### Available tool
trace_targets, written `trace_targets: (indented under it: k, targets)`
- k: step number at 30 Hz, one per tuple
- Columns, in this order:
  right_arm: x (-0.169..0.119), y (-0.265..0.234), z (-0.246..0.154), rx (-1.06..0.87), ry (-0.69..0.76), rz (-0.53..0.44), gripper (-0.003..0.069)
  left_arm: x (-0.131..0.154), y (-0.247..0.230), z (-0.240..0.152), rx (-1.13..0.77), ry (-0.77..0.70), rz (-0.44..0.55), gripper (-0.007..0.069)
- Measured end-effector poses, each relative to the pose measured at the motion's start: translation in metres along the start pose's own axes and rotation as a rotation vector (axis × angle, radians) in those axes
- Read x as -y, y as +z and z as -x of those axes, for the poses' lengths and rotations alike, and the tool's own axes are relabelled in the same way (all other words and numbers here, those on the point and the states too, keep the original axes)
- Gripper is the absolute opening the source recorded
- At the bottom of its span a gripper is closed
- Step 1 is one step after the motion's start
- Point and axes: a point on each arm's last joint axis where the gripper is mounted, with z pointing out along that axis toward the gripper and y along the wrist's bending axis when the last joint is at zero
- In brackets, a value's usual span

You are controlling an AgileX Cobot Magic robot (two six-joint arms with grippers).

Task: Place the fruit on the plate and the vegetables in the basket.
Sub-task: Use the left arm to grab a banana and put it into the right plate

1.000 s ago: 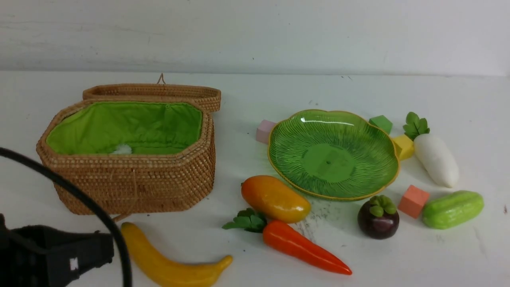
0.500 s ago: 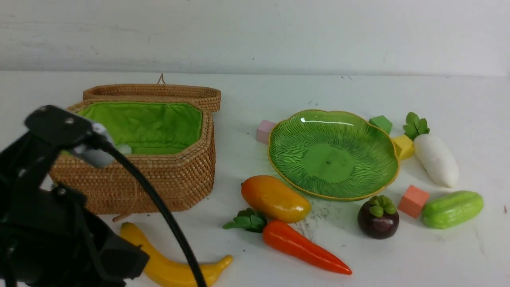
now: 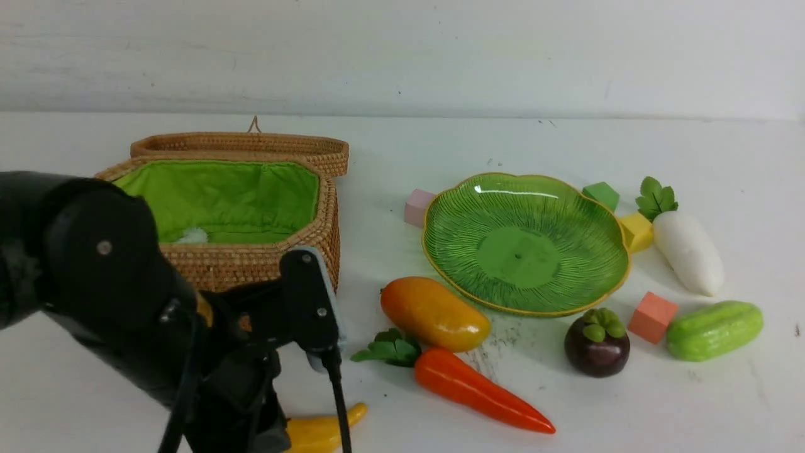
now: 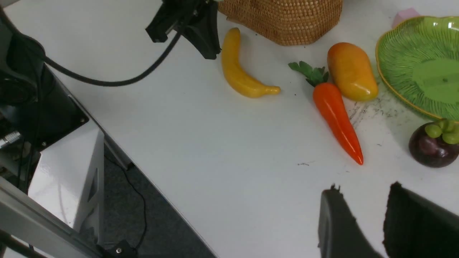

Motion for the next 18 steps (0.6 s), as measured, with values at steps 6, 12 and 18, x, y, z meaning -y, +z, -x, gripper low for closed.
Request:
trace_targets:
  k: [6, 12, 18]
  targets:
    - [0.0, 0.0, 0.0, 0.0, -0.027, 0.001, 0.0213, -0.024, 0.043, 0.002, -0.055, 0.096, 0.083, 0.0513]
    - [0.0, 0.0, 0.0, 0.001, -0.029, 0.003, 0.0213, -0.036, 0.082, -0.003, -0.132, 0.151, 0.084, 0.0619]
    - [-0.001, 0.0, 0.0, 0.003, -0.027, 0.011, 0.0216, -0.037, 0.098, -0.006, -0.18, 0.156, 0.048, 0.0431]
